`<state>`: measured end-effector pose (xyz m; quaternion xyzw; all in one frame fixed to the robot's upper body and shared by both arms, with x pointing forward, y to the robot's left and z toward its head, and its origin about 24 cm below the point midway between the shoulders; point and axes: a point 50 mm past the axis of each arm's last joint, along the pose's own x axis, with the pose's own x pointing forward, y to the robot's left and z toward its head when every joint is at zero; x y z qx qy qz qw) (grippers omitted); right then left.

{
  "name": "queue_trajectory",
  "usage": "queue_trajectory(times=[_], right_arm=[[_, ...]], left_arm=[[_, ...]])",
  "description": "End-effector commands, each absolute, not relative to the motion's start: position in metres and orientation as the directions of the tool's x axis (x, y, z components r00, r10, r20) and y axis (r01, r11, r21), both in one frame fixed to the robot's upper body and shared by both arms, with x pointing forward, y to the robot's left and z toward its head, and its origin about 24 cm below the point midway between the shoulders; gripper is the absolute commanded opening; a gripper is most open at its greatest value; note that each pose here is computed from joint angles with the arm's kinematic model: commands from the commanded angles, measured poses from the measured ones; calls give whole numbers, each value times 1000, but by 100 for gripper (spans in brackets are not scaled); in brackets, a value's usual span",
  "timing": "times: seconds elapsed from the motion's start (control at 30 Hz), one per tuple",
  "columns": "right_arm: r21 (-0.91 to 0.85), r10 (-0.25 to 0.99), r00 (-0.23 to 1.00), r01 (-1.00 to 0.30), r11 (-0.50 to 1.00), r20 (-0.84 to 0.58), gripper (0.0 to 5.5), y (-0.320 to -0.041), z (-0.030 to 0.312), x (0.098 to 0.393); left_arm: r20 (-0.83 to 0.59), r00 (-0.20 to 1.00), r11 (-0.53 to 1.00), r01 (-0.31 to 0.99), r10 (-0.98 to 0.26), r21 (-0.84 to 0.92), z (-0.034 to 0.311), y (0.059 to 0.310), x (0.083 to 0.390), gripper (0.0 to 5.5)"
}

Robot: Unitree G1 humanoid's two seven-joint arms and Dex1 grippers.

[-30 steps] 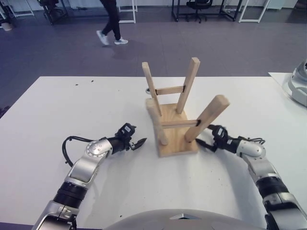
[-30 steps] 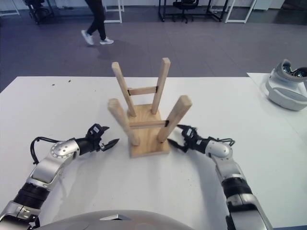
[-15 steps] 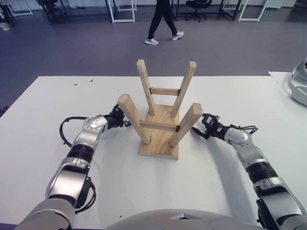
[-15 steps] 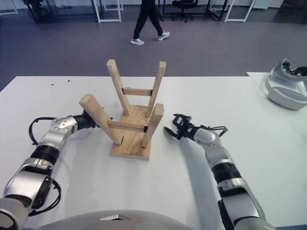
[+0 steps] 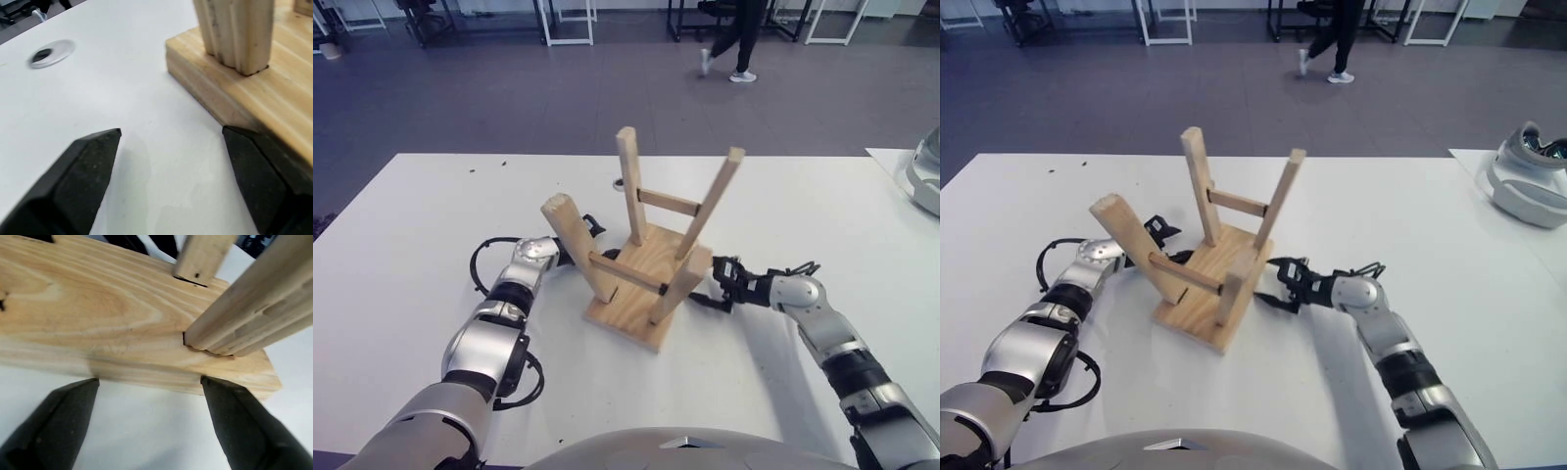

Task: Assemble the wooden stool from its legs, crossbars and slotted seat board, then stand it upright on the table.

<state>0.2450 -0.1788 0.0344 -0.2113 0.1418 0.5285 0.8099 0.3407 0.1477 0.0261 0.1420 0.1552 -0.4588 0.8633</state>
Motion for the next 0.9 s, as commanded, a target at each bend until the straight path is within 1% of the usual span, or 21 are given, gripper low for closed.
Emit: queue_trajectory(times=[0.03,0.1,0.13,0.2,0.23,0.3,0.33,0.37,0.43,0.5,0.57,0.6,0.63,0.67,0.73,0.8,0.83,0.9], right_arm=[[-186,765,381,-924,334,-519,389,-216,60,223],[-201,723,424,-904,378,-545,389,-234,68,223],[-209,702,447,-891,402,-554,389,-244,71,224],[-240,663,515,-852,465,-544,389,-257,73,234],[-270,625,570,-815,512,-533,389,-263,70,244],[-342,525,689,-714,611,-499,389,-271,58,266],[-366,485,736,-665,651,-473,389,-271,51,277],[-383,443,777,-614,690,-448,389,-270,46,286],[-396,403,815,-561,727,-415,389,-264,38,299],[-396,402,821,-554,733,-406,389,-260,32,302],[-392,426,798,-588,707,-427,389,-254,24,301],[-379,454,772,-621,686,-445,389,-251,18,296],[-355,488,745,-654,668,-454,389,-249,14,291],[-337,516,723,-679,652,-460,389,-247,12,287],[-321,566,676,-729,604,-472,389,-244,10,279],[-299,611,630,-772,561,-480,389,-239,9,270],[-282,641,598,-798,533,-482,389,-235,7,263],[-241,689,553,-830,502,-469,389,-228,7,246]], left_arm=[[-339,455,443,889,-823,115,34,124,340,385],[-340,484,468,873,-806,135,36,136,342,385],[-339,523,504,851,-782,149,40,150,344,385],[-341,600,577,797,-724,179,49,186,347,385],[-345,636,609,768,-690,196,53,206,345,385],[-368,659,620,749,-656,234,58,241,334,385],[-386,648,604,758,-657,245,60,255,324,385],[-427,598,553,798,-678,239,59,266,309,385],[-513,484,444,872,-709,208,60,278,278,385],[-601,382,363,918,-702,160,64,282,252,385],[-675,266,299,952,-688,70,68,285,221,385],[-680,231,280,959,-696,40,69,279,212,385],[-663,228,280,960,-713,29,67,266,207,385],[-641,248,299,954,-726,30,65,255,207,385],[-591,327,389,921,-738,24,49,224,203,385],[-548,416,482,876,-726,26,34,199,201,385],[-535,482,538,841,-694,60,29,192,206,385],[-496,633,660,736,-594,149,28,192,228,385]])
